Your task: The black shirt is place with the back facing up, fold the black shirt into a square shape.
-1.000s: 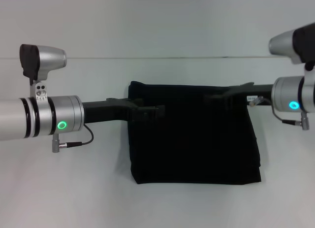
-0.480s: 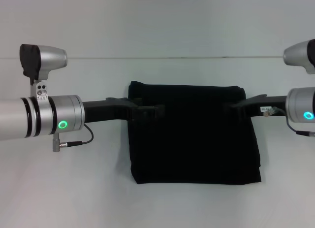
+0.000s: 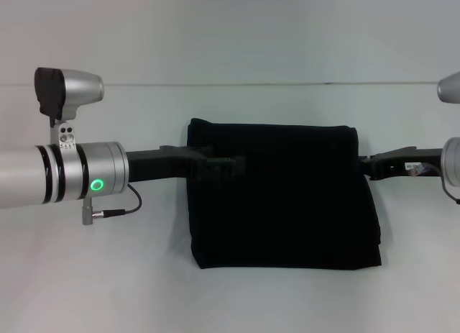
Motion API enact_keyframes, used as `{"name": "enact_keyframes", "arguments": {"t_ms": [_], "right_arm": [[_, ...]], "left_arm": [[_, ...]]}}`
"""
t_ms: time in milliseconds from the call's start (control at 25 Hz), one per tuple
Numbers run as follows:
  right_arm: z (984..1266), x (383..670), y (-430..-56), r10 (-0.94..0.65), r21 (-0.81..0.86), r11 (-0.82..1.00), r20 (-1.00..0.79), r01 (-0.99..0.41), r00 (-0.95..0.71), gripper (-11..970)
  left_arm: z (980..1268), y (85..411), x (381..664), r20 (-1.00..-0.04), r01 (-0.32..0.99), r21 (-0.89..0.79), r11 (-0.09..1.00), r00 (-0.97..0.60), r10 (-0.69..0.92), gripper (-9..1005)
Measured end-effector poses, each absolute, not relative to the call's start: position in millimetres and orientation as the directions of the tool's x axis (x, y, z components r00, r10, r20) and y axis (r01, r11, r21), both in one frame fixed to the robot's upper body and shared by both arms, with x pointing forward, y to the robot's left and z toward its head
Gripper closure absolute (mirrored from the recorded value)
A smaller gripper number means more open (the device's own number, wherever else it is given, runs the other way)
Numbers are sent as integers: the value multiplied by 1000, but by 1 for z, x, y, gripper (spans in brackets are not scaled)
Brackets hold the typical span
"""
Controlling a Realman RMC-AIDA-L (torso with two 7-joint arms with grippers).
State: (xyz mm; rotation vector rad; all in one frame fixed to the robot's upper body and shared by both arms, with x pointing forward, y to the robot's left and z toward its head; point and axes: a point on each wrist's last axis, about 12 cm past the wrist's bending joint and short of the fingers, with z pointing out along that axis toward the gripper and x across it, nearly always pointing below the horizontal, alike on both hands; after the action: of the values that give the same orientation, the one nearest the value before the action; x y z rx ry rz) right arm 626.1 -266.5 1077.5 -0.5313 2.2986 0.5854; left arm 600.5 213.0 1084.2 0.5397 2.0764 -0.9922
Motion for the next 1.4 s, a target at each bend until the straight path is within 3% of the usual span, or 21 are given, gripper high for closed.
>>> {"name": "enact_keyframes", "arguments": {"t_ms": [280,480,640,880,1000,1400], "right_arm": [[1080,620,-288,-115,273,839,-757,-471,-643,903],[1095,602,-299,-75,303,762,-836,-572,-544,879],[1102,600,-296,-163,282,705,-829,-651,-535,860],[1116,606,-276,-380,190,587,-794,-787,-475,831],[1124,612,-265,-446,161,546,-775,-822,-448,604],[1138,623,-250,-519,104,516,-752,-850,-407,378]], "left_arm": [[1085,213,598,-776,647,-483,589,-628,54,109],[1099,213,594,-809,730,-457,508,-579,104,108],[1110,209,592,-868,845,-329,421,-447,219,106],[1124,214,602,-884,914,-113,390,-271,381,101],[1130,215,606,-871,924,-41,379,-219,439,102],[1129,218,610,-810,921,33,388,-203,550,106]]}}
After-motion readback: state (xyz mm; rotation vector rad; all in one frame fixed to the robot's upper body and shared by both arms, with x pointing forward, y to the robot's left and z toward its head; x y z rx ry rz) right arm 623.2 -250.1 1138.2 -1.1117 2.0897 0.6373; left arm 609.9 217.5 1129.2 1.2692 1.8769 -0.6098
